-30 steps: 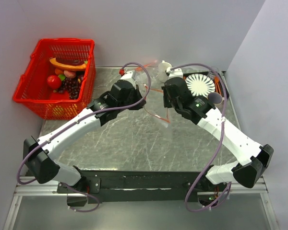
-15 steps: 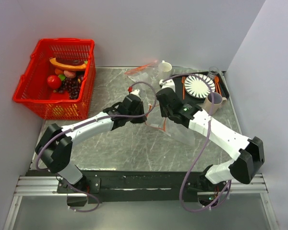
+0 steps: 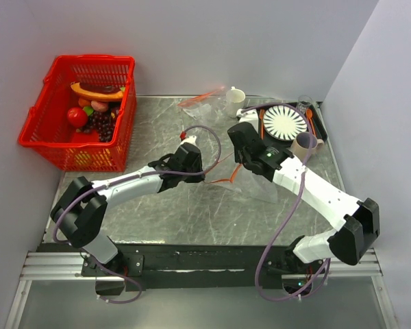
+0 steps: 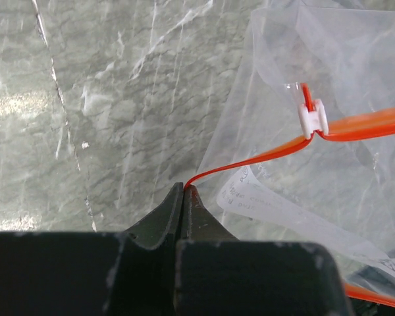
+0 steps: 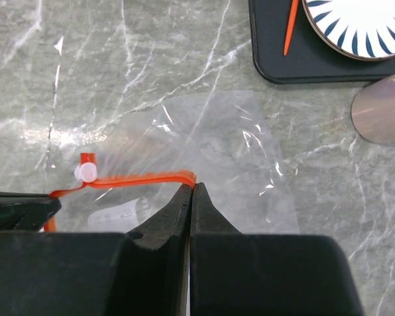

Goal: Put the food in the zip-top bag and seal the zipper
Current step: Open the zipper of the food storage bag.

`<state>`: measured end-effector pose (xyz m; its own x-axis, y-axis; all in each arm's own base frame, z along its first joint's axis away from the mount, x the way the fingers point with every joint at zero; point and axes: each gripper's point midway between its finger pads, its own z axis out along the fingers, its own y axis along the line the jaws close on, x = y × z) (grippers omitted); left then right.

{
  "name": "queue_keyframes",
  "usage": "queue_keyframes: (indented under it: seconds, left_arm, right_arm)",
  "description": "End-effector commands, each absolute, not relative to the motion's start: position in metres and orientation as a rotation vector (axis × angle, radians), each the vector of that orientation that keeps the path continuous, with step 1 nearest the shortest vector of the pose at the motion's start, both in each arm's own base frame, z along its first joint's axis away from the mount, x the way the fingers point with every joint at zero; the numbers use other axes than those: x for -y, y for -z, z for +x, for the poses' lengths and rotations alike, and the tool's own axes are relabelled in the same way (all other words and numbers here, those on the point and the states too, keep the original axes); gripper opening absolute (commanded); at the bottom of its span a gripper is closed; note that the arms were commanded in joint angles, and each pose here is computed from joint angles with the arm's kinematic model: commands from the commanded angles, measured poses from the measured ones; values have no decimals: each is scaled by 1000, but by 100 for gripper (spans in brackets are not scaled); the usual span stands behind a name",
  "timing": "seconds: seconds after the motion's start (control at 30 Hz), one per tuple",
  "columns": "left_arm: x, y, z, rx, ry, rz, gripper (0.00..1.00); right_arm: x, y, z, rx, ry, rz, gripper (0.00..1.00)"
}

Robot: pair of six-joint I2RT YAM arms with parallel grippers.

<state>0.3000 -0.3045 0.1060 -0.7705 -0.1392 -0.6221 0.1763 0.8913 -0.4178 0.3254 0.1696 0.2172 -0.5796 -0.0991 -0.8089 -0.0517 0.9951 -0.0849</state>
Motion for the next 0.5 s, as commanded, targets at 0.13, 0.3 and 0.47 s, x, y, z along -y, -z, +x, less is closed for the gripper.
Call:
queue_keyframes:
  seconds: [0.13,0.3,0.47]
  left_arm:
    - [304,-144,302,-2281,661,44,15]
    - [308,-177,299,-2231,728,73,54]
    - [295,-207,295,-2194,696,71,72]
  right_arm:
    - [-192,-236,326,-2131,-171,-69,0]
    - [-204,-214,325,-2167,-225,-63,0]
    - [-208,-207,327,-2176,-234,-58,0]
